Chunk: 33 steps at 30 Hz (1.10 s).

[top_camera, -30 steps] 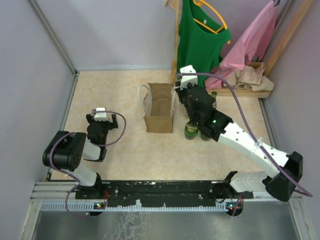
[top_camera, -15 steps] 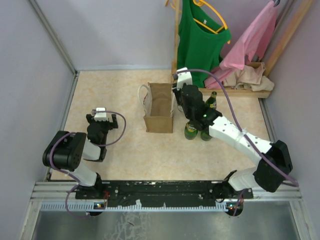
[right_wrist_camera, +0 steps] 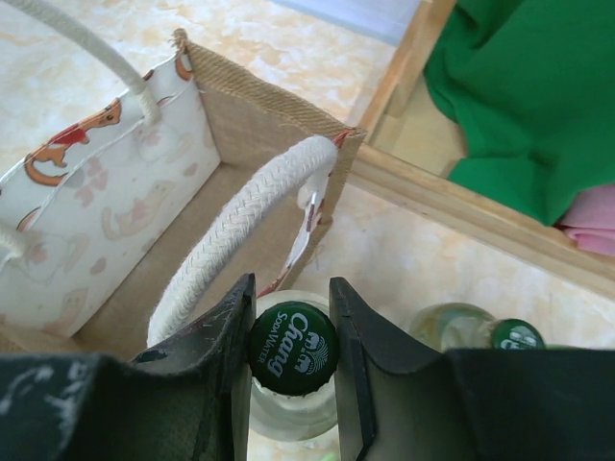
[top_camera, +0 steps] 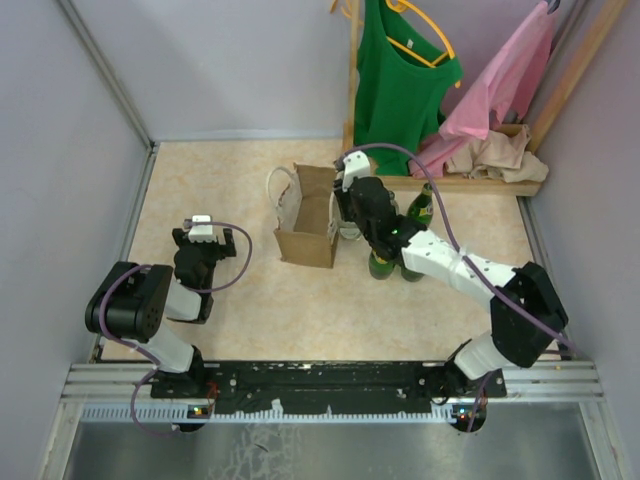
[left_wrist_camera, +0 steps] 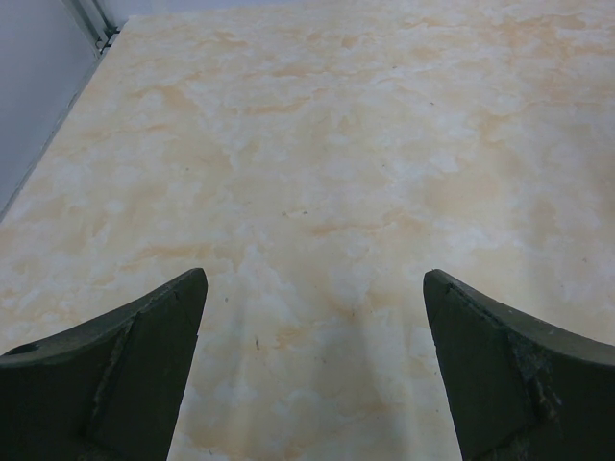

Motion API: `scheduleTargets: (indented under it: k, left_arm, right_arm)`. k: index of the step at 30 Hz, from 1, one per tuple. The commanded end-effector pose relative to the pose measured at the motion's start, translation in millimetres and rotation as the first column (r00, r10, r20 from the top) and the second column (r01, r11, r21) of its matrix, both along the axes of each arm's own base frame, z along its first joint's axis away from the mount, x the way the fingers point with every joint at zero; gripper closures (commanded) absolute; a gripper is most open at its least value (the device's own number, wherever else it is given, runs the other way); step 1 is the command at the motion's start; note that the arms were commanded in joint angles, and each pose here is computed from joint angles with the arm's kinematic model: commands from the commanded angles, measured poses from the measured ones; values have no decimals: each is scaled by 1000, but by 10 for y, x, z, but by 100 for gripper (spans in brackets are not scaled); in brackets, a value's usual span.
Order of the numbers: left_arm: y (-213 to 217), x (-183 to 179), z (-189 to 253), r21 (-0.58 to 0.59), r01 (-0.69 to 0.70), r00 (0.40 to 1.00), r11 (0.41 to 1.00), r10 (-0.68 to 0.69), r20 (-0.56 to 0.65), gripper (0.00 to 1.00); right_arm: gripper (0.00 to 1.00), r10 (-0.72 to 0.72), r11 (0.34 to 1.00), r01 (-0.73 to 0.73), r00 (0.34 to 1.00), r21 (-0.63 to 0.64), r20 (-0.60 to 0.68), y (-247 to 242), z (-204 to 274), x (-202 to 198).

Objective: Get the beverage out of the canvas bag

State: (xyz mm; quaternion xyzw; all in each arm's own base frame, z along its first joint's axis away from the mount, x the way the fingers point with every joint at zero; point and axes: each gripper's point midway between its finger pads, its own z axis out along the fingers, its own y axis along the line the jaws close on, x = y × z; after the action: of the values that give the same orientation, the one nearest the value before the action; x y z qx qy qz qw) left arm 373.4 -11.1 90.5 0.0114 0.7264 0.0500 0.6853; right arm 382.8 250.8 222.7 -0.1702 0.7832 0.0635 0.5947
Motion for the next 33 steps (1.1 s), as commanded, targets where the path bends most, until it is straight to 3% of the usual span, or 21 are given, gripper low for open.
scheduleTargets:
  k: [1,13,25,33]
  left_arm:
    - [-6,42,71,-12,4,1000,1000,-4,25,0]
    - [-9,41,72,-11,5,1000,1000,-5,25,0]
    - [-6,42,74,-11,5,1000,1000,-4,26,0]
    - [-8,44,76,-11,5,1000,1000,-5,26,0]
  right_arm:
    - [100,24,973,-69,980,221,198,242,781,155]
    - [100,-41,984,1,974,176,224,204,648,456]
    - [100,-6,981,-41,971,192,240,306,742,660]
    - [100,-28,981,-12,979,195,204,154,577,511]
